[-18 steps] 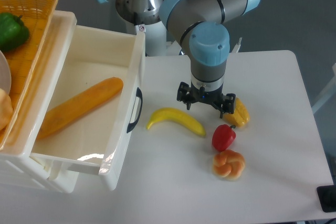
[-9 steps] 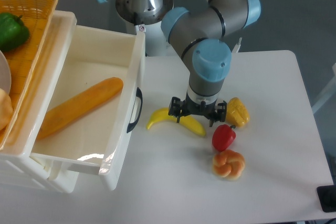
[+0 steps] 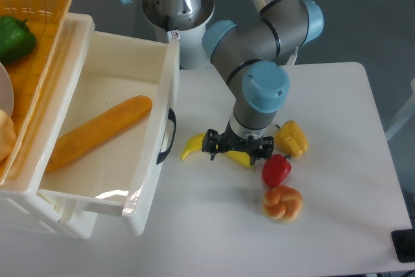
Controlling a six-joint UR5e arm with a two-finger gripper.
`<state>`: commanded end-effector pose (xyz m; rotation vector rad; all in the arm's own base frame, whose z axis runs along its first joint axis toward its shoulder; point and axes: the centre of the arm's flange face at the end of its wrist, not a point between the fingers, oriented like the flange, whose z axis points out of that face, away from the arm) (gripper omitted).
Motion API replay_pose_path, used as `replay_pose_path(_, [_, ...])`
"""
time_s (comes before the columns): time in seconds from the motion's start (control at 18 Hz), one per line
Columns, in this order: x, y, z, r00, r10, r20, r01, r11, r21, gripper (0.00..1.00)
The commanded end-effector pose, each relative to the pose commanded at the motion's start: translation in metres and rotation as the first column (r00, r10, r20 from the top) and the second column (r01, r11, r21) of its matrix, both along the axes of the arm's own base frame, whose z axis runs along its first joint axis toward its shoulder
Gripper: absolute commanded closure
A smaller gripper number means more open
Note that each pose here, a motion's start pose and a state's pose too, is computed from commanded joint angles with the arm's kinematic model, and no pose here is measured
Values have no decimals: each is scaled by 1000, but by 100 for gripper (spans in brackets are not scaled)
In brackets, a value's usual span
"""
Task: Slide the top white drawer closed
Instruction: 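Move the gripper over the banana toward the open drawer's front face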
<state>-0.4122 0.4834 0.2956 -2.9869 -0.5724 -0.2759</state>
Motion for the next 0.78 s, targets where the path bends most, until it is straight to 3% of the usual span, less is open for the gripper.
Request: replay_pose_path(0.78, [31,22,-5,999,-46,14,46,999,-5,0])
